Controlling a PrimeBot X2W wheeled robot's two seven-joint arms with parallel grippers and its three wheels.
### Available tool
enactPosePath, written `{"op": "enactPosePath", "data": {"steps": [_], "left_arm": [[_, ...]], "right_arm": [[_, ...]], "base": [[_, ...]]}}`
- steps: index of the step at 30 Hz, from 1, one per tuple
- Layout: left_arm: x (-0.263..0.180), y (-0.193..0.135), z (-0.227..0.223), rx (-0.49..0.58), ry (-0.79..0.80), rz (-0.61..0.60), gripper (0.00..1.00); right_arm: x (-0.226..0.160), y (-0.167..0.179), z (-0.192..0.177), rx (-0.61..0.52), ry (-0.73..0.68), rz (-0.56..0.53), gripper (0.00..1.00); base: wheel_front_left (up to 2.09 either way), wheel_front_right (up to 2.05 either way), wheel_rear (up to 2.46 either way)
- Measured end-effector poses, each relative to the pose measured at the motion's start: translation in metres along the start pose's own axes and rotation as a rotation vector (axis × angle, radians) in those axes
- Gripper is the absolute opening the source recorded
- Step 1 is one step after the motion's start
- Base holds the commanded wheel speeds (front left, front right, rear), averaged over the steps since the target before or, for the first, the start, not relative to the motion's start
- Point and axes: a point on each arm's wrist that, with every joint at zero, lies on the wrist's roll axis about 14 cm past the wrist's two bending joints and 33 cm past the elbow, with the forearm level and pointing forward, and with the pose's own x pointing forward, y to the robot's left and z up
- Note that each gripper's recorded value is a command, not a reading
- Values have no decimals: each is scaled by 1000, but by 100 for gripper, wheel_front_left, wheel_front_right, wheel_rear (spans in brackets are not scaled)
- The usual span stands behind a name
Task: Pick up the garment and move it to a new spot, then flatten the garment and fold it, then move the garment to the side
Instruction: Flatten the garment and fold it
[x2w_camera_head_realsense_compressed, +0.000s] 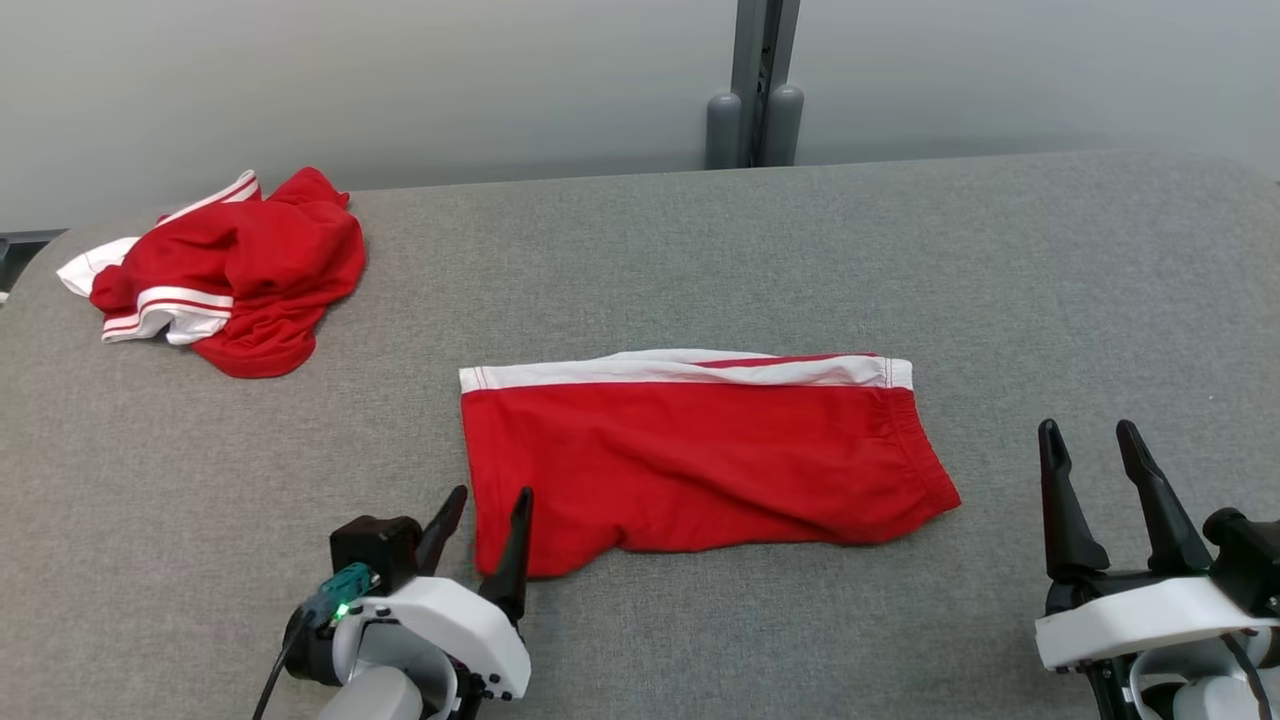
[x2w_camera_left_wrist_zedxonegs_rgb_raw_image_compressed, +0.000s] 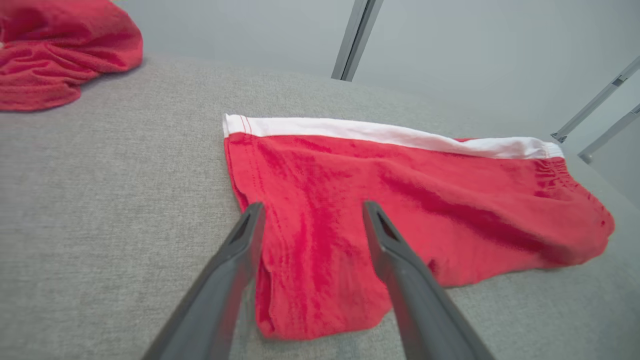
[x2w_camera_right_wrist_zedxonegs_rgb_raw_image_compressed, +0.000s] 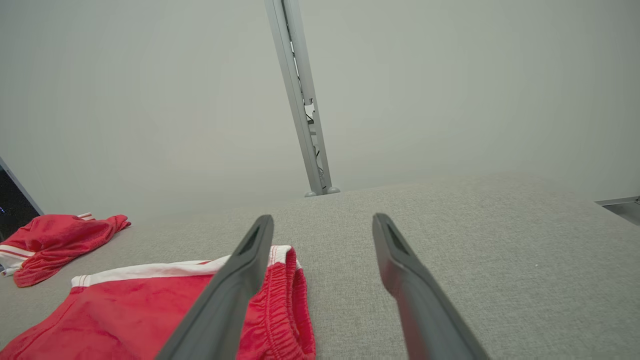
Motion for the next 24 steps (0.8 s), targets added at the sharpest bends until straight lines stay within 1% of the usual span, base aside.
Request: {"op": "enactPosePath", "data": {"steps": [3, 6, 10, 13, 18, 24], "left_arm": [[-7, 2, 12, 20, -51, 0, 100], [-14, 3, 23, 62, -98, -5, 100], [-28, 11, 33, 78, -150, 33, 100], [-39, 20, 48, 73, -210, 75, 100], [-59, 31, 58, 57, -270, 139, 100], [-75, 41, 61, 57, -304, 185, 100]], "right_arm": [[0, 0, -1, -10, 7, 2, 100], [0, 3, -4, -14, 20, 9, 100], [-1, 7, -12, -10, 51, 20, 100], [-2, 10, -22, -8, 85, 28, 100], [-1, 17, -39, -4, 144, 48, 100], [-2, 20, -66, 1, 235, 53, 100]], "base": [[0, 0, 0], [0, 0, 0], [0, 0, 0], [0, 0, 0], [0, 0, 0], [0, 0, 0]]}}
